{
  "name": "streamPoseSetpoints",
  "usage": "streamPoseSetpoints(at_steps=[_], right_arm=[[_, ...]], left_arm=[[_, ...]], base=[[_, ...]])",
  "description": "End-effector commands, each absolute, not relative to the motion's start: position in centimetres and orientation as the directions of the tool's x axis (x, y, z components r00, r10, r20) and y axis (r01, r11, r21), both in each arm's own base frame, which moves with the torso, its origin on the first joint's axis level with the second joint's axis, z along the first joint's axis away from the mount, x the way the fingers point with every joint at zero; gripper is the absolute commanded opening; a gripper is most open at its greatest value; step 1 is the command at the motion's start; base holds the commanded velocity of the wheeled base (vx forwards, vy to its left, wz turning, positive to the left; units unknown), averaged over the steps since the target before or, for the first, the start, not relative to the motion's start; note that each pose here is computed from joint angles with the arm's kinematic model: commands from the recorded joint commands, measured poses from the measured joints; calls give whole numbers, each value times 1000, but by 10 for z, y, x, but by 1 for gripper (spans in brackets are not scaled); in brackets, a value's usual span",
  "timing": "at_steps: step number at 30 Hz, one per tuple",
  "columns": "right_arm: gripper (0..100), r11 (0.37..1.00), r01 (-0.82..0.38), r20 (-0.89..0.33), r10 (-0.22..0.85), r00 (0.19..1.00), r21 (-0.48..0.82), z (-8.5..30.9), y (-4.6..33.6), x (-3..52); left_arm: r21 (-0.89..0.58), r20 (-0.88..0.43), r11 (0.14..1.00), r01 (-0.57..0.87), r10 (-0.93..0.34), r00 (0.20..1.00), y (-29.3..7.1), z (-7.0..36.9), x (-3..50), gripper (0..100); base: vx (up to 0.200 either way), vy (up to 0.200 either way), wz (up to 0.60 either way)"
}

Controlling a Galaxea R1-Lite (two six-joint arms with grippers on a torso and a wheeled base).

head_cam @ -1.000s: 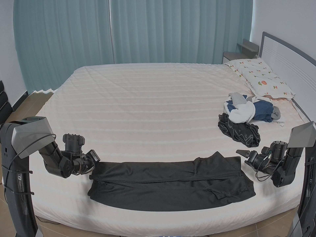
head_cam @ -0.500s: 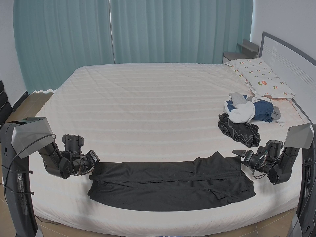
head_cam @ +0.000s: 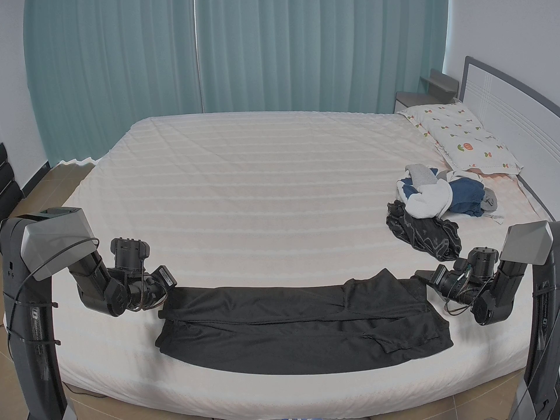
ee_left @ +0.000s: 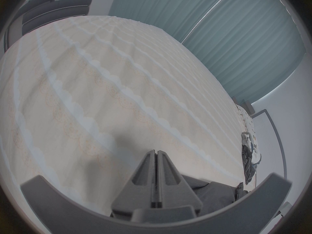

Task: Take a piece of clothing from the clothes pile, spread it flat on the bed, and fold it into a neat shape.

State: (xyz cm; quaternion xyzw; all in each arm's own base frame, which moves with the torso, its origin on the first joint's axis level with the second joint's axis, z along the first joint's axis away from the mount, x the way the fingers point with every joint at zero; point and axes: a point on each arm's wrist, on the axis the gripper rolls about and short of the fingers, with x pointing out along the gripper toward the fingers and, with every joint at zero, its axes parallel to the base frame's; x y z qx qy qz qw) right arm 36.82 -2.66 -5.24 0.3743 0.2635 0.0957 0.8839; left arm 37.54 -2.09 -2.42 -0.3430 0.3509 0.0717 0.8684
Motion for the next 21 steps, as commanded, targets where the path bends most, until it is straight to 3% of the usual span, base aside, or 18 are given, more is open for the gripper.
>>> streamPoseSetpoints(at_steps=[1, 21], right_arm=[[0, 702, 25, -386, 362, 849, 712, -53, -29, 370], [0, 716, -13, -297, 305, 905, 698, -52, -38, 379]], left_arm=[[-545, -659, 754, -366, -116, 743, -21, -25, 375, 0], [-537, -657, 755, -376, -94, 748, -19, -25, 377, 0]], base=[[0, 0, 0], [0, 0, 0]])
